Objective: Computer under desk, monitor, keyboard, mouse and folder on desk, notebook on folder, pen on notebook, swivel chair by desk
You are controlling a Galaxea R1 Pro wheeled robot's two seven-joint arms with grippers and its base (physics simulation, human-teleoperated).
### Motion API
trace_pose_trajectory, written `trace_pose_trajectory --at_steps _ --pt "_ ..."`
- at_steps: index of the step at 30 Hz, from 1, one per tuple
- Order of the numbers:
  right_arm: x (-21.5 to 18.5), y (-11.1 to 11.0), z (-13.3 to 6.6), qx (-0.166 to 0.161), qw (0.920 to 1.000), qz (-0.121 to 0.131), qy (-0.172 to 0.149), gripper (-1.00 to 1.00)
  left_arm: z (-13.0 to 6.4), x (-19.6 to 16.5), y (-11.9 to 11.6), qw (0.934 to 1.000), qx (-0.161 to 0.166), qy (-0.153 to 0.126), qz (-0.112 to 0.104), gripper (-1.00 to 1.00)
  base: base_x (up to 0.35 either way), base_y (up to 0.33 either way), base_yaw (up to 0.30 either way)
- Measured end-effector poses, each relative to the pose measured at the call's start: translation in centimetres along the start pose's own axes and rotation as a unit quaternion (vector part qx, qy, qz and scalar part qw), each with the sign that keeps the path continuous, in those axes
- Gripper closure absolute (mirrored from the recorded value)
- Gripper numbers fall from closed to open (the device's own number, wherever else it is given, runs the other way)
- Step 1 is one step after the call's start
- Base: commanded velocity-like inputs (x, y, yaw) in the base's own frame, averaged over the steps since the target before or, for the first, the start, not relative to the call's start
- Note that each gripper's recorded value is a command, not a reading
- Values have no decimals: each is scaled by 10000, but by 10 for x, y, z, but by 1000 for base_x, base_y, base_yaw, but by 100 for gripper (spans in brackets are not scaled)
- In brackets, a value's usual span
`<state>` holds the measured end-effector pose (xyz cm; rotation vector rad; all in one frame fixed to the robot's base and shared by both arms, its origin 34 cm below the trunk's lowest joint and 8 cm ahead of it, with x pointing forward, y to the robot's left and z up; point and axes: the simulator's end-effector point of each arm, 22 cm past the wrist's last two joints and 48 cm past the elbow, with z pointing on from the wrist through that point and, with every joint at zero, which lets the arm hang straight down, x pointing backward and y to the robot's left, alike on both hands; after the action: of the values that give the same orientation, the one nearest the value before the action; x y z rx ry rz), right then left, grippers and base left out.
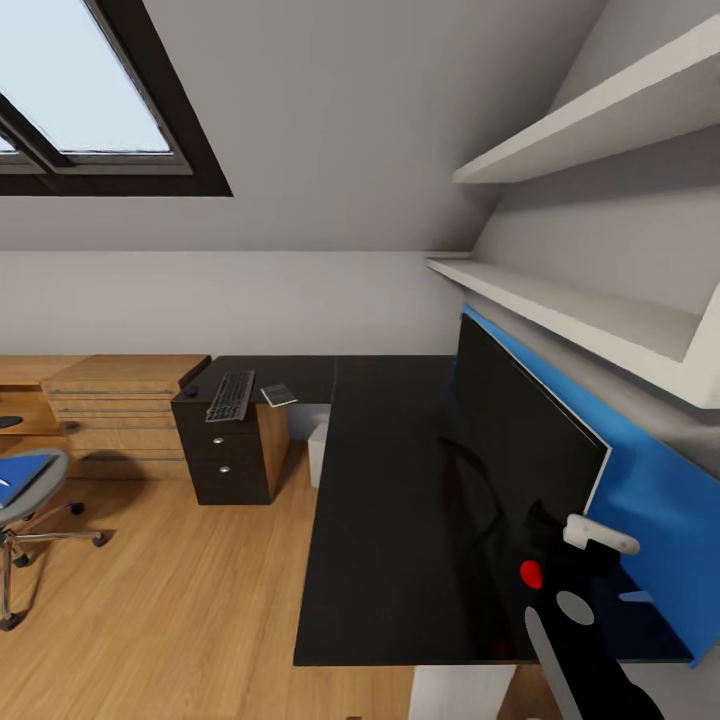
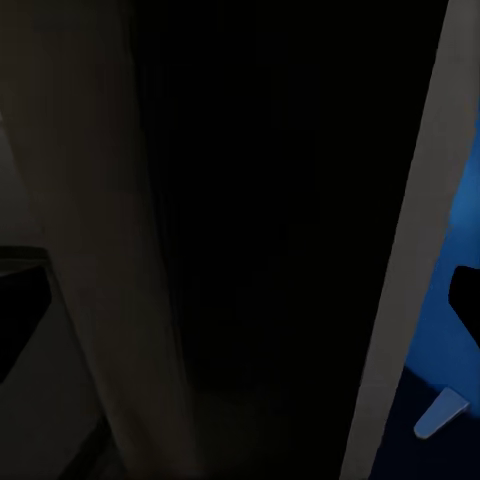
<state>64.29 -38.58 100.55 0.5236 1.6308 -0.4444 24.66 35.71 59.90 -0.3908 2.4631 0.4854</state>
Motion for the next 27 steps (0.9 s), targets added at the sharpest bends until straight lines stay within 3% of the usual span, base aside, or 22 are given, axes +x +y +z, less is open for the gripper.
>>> trace_pose_trajectory --at_steps 27 --pt "2 1 0 -9 10000 -16 12 -100 0 0 0 10000 -1 0 -2 -100 0 -35 0"
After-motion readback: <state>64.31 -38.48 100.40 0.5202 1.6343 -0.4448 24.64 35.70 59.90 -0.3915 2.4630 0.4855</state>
